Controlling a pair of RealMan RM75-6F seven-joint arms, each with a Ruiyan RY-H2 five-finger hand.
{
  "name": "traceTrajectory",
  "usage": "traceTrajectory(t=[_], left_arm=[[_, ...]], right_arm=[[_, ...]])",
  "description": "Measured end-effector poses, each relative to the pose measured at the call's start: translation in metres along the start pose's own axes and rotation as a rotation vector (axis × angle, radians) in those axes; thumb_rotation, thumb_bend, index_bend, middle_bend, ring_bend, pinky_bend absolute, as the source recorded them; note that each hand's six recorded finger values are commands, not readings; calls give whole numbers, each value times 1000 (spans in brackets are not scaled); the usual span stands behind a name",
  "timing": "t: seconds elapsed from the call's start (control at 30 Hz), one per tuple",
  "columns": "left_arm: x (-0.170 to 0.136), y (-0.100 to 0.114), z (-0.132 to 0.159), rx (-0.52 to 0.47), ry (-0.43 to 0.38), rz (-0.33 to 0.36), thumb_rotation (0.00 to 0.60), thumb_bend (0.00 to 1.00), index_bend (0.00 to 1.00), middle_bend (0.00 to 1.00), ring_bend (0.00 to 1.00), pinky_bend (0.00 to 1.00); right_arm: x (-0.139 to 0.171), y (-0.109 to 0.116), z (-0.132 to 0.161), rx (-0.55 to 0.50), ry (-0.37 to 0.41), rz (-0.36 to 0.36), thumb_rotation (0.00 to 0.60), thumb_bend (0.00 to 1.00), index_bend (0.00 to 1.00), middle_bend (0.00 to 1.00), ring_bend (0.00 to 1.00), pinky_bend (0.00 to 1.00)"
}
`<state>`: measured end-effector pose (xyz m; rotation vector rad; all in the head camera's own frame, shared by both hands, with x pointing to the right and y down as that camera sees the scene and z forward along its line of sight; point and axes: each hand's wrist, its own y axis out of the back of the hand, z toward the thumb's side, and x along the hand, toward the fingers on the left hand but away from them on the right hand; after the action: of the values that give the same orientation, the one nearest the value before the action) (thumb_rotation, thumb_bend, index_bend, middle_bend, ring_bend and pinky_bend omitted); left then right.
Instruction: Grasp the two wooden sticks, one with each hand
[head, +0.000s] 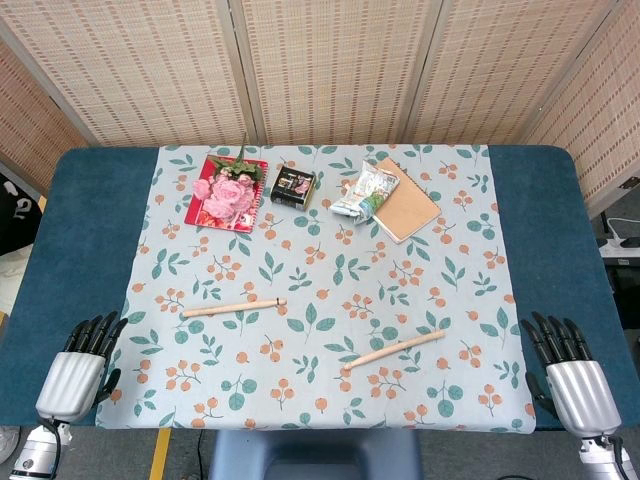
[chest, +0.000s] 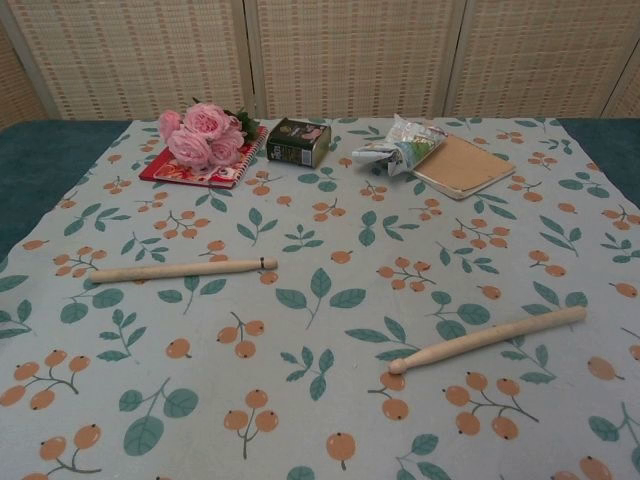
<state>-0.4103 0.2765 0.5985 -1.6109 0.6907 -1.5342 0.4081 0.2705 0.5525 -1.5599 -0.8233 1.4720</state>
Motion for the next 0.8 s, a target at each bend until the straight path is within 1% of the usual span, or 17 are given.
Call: traceTrajectory(t=[0.13,0.27,0.33,0.4,0.5,0.67,0.8], left_arm=[[3,-2,9,-17,-36,13,600,416,0,30,54,128],[13,-10,21,-28,-80,43,600,418,8,86,45,128],[23,-15,30,-41,-94,71,600,428,27,118,46,127],[37,-19,40,-61,-104,106,600,439,63,176,66,127],[59,-23,56,-73,-119,148,600,440,89,218,96,119],[91,-32,81,-42,-144,159,600,438,133,253,161,86],[113,-39,92,0,-153,158,600,435,165,253,169,85]], right_arm=[[1,-2,3,8,7,5,600,371,0,4,0,0],[1,-2,8,1,20,-1,600,371,0,4,0,0],[0,-2,10,-2,27,-6,600,370,0,4,0,0],[-1,-2,12,4,30,-5,600,371,0,4,0,0],[-6,-5,16,14,39,3,600,370,0,4,0,0],[-15,-8,26,16,50,4,600,365,0,4,0,0],[-16,-8,29,25,54,0,600,362,0,4,0,0]])
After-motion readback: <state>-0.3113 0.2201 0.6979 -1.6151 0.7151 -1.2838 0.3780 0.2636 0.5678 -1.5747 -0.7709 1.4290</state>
